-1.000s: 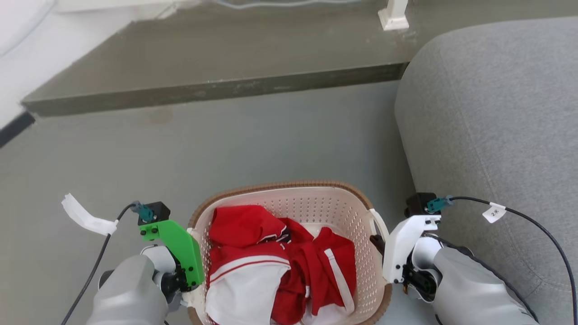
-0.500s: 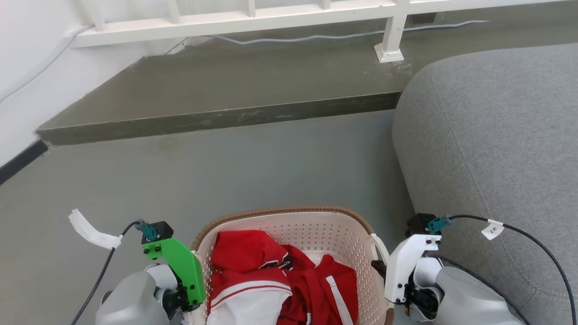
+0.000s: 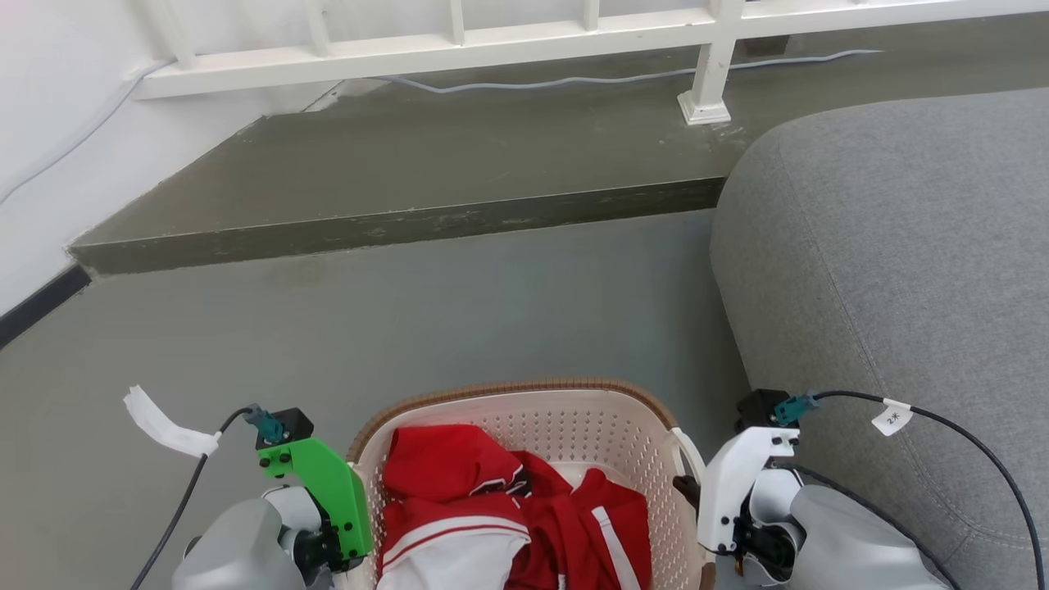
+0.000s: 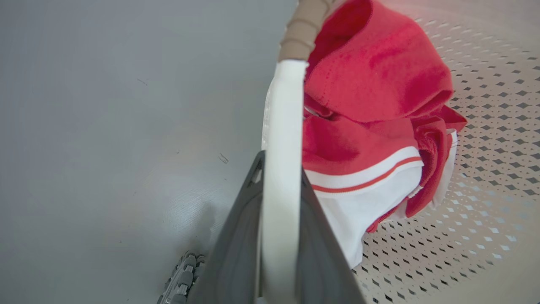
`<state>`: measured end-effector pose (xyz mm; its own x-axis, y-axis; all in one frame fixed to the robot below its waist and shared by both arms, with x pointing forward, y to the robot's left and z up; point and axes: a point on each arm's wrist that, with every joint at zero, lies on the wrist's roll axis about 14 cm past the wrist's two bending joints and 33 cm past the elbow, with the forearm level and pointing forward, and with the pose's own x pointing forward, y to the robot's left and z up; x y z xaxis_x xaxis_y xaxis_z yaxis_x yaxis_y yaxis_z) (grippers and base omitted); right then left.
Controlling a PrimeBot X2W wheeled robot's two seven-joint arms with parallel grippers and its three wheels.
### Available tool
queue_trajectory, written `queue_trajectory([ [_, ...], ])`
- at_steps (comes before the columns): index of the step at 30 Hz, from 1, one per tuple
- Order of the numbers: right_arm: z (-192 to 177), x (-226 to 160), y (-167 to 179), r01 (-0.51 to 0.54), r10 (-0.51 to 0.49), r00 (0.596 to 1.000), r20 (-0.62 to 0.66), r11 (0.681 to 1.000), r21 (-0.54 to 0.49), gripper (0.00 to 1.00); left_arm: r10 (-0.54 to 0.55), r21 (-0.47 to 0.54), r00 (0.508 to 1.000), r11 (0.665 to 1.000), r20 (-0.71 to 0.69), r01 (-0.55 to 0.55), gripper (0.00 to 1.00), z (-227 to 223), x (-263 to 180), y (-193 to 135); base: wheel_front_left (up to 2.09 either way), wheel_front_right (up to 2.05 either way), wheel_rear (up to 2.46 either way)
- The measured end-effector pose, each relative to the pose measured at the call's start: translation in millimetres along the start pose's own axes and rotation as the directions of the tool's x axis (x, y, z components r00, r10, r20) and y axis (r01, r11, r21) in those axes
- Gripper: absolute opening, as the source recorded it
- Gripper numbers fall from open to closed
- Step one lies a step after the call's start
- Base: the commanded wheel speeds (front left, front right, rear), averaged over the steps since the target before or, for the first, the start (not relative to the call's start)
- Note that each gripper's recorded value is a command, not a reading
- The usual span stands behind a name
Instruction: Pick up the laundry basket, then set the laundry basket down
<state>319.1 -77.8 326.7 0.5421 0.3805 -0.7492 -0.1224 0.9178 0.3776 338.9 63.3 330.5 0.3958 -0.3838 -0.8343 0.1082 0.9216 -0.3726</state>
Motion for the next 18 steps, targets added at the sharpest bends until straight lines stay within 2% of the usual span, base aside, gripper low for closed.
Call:
queue_trajectory([
  [18,-1.2,0.7,-0.4,-0.003,0.003,1.000,-0.005,1.000,0.017,0.00,0.000,-0.005,1.000,1.000,-0.007,0.000,0.00,-2.1,0.7,1.4,0.00,0.00,0.00],
])
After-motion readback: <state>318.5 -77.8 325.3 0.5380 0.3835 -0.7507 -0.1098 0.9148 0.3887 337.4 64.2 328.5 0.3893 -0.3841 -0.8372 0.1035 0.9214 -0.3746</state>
